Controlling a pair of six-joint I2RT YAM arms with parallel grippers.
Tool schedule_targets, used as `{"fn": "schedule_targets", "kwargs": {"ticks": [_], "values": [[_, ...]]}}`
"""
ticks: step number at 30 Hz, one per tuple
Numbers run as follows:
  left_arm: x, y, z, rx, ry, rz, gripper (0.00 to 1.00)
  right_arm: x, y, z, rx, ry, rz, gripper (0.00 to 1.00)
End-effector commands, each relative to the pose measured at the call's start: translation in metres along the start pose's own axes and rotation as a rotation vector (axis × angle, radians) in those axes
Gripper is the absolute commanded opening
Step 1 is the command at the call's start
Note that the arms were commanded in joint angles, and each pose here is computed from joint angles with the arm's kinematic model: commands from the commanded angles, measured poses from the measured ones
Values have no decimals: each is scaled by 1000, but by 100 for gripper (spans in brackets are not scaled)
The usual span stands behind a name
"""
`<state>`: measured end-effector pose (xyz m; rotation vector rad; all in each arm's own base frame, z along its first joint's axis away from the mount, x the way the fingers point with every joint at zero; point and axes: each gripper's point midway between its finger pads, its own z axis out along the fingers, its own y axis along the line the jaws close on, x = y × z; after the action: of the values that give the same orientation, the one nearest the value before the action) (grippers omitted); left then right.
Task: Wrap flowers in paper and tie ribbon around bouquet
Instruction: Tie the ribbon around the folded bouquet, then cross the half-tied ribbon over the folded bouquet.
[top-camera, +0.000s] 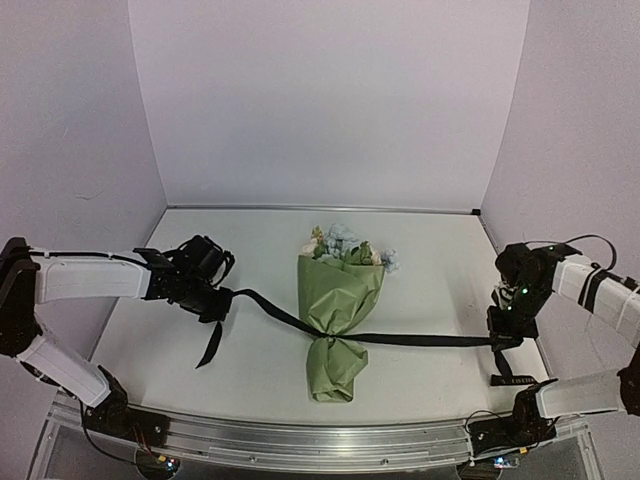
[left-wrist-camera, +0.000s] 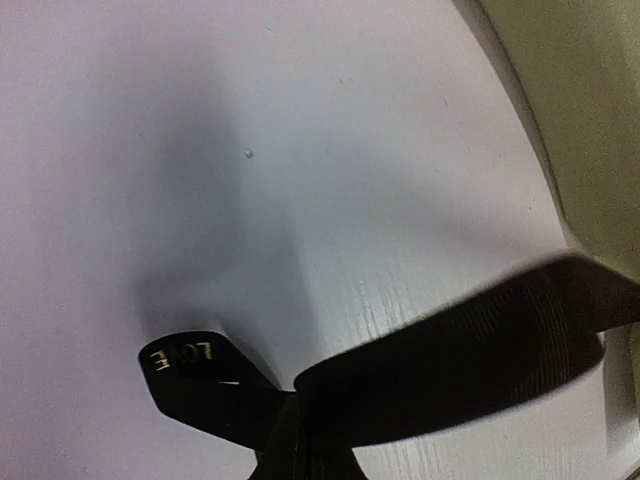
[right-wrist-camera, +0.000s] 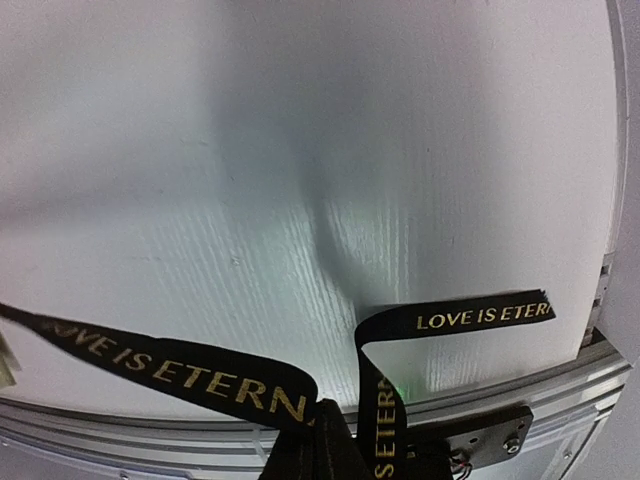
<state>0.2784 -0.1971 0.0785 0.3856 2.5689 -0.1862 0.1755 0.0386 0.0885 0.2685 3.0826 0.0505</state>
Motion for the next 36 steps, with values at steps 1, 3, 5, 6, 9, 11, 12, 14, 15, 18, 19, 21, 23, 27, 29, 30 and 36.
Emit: {"fn": "schedule_targets", "kwargs": {"ticks": [1, 3, 5, 6, 9, 11, 12, 14, 15, 18, 19, 21, 23, 27, 29, 30, 36], "values": [[14, -21, 13, 18, 45, -6, 0, 12, -14, 20, 103, 23, -24, 0], [17, -24, 16, 18, 54, -5, 0, 15, -12, 24, 94, 22, -32, 1], [16, -20, 15, -9, 42, -18, 0, 15, -10, 23, 86, 20, -44, 9], [13, -15, 13, -38, 25, -33, 0, 14, -8, 23, 81, 19, -48, 12], [2, -5, 0, -80, -37, -67, 0, 11, -2, 18, 59, 16, -71, 28], [-5, -3, -11, -76, -72, -78, 6, 8, 3, 14, 46, 9, -86, 38], [-7, -2, -15, -79, -84, -79, 18, 7, 6, 13, 37, 8, -99, 42], [-12, 0, -25, -77, -115, -83, 41, 4, 13, 8, 26, -3, -125, 51], [-16, -1, -30, -66, -135, -80, 50, 2, 17, 5, 23, -11, -144, 55], [-30, -14, -45, 17, -201, -41, 62, -4, 28, -1, 19, -41, -208, 61], [-34, -21, -47, 54, -214, -17, 62, -7, 33, -3, 14, -57, -227, 64], [-38, -41, -46, 143, -213, 65, 63, -12, 42, -6, 0, -89, -258, 67], [-37, -50, -34, 156, -174, 128, 62, -17, 53, -10, -27, -128, -291, 69], [-37, -47, -18, 91, -103, 168, 62, -23, 76, -18, -90, -190, -358, 71], [-31, -53, -15, 118, -55, 147, 61, -20, 85, -21, -114, -191, -386, 73], [-26, -58, -17, 153, -39, 134, 61, -19, 88, -22, -121, -191, -405, 73], [13, -84, -38, 344, -16, 139, 64, -11, 98, -25, -131, -208, -500, 75]]}}
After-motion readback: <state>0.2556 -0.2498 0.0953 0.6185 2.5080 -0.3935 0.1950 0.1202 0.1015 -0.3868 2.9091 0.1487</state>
